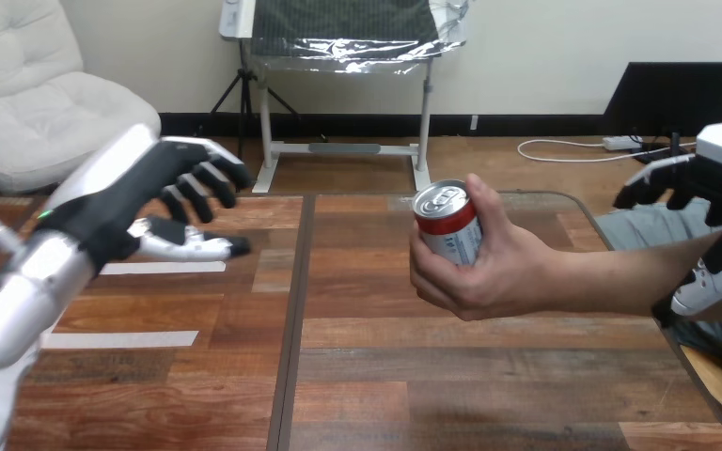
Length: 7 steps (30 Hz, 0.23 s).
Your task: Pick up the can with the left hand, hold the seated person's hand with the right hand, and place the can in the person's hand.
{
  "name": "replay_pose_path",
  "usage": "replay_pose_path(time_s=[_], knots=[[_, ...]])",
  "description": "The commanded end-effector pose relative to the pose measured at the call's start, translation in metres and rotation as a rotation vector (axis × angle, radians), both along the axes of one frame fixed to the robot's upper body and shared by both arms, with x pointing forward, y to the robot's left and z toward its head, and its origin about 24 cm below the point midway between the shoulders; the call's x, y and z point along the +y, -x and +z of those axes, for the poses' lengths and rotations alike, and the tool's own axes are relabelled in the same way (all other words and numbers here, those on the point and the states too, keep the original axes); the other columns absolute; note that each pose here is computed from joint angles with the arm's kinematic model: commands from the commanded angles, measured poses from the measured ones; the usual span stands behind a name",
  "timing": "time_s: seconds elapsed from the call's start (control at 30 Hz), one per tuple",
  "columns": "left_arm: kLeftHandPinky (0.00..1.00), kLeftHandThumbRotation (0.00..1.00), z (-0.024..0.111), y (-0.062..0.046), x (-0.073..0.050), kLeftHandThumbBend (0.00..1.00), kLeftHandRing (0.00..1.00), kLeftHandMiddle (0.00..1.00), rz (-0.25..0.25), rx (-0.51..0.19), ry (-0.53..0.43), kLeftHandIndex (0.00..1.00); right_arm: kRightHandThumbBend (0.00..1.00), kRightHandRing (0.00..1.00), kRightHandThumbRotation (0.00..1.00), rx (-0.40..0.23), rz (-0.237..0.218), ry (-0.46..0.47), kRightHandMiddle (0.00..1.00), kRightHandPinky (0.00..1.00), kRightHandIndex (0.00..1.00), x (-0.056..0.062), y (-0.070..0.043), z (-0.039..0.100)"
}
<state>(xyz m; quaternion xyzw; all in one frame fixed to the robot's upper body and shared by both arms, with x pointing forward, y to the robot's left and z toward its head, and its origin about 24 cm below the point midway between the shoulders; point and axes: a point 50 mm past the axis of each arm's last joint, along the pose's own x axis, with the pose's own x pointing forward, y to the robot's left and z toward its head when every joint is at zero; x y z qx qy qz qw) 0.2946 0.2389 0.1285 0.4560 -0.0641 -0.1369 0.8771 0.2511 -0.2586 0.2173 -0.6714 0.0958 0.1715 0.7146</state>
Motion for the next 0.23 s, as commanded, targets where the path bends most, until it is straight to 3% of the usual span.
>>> replay_pose_path(time_s=[0.0, 0.2], knots=[[0.48, 0.00, 0.0065, 0.0011, -0.0040, 0.66, 0.55, 0.61, -0.030, -0.082, 0.063, 0.64, 0.79, 0.81, 0.00, -0.106, 0.018, 0.023, 0.84, 0.67, 0.81, 0.0042, 0.0085, 0.0246], [0.48, 0.00, 0.0020, 0.0062, 0.0013, 0.68, 0.55, 0.61, -0.009, -0.099, 0.125, 0.63, 0.78, 0.81, 0.00, -0.120, 0.031, 0.007, 0.84, 0.67, 0.80, 0.0084, 0.0132, 0.0256]])
